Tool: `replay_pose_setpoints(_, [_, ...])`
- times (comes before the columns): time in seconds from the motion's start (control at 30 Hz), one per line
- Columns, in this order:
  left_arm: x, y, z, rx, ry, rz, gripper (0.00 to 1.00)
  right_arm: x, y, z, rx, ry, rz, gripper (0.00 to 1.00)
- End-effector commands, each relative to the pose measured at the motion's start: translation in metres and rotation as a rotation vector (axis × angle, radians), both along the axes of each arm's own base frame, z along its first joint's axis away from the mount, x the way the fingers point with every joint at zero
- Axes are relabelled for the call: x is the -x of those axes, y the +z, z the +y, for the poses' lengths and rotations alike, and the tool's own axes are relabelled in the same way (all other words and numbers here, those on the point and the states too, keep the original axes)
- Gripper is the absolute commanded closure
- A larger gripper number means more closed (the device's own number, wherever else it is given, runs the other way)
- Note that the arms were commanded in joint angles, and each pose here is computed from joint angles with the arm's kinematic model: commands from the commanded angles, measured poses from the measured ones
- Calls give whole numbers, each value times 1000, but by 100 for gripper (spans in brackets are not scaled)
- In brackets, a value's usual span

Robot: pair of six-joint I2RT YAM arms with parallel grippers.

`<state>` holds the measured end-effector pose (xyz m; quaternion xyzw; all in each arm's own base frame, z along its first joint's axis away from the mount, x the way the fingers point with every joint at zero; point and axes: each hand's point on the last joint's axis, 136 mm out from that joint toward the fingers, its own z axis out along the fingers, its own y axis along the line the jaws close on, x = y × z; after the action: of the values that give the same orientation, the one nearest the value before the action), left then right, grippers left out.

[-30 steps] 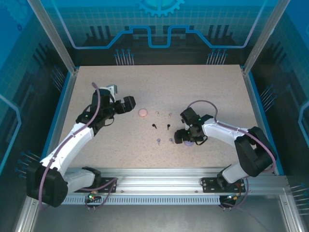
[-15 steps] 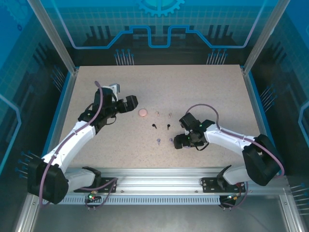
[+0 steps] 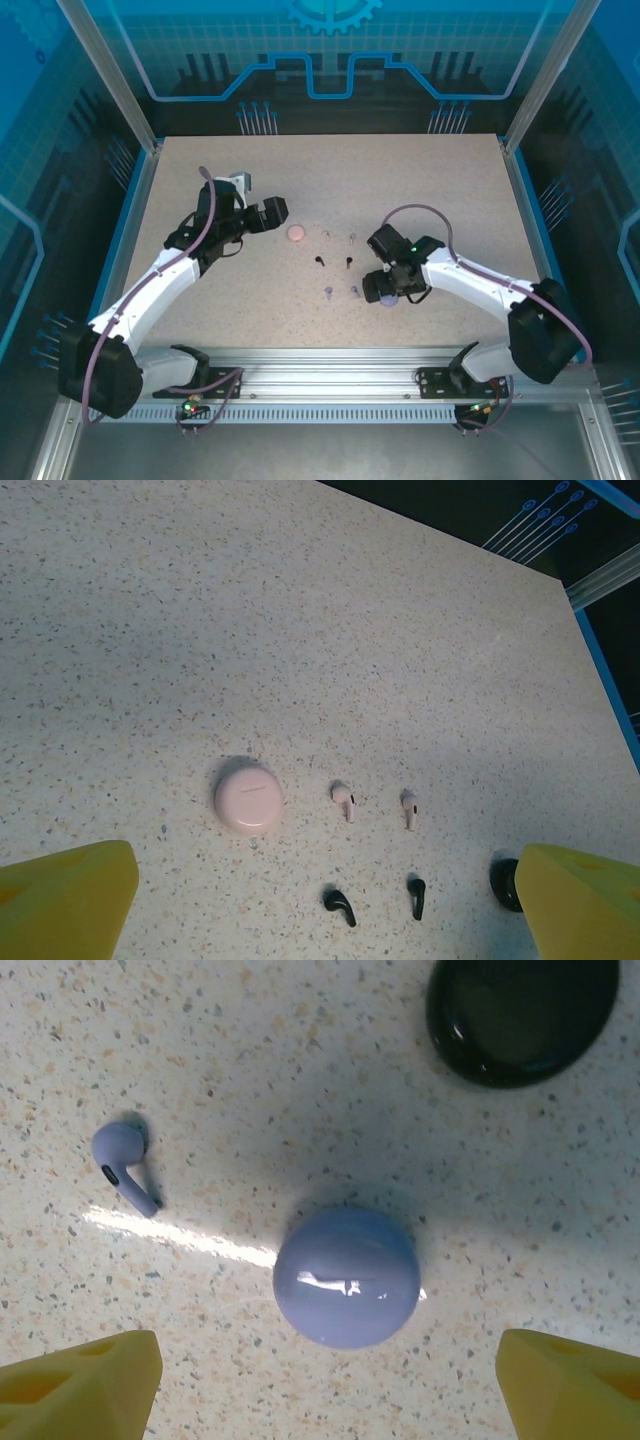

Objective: Insert the wireless bluetooth earbuds into the charging case

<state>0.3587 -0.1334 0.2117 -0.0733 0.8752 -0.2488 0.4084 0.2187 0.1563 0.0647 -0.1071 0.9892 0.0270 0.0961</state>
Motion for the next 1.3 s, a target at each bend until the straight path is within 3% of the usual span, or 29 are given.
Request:
replay_pose_setpoints(0.0, [-2, 16, -10, 22, -34, -35, 1, 3, -3, 3, 55, 100, 56, 12])
replay_pose_setpoints(0.43, [1, 26, -10, 21, -47, -59, 1, 1, -31, 7, 97, 120, 123, 23])
replay_pose_setpoints(1.27, [3, 30, -10, 38, -49, -77, 1, 5, -54, -5, 145, 33, 139, 33])
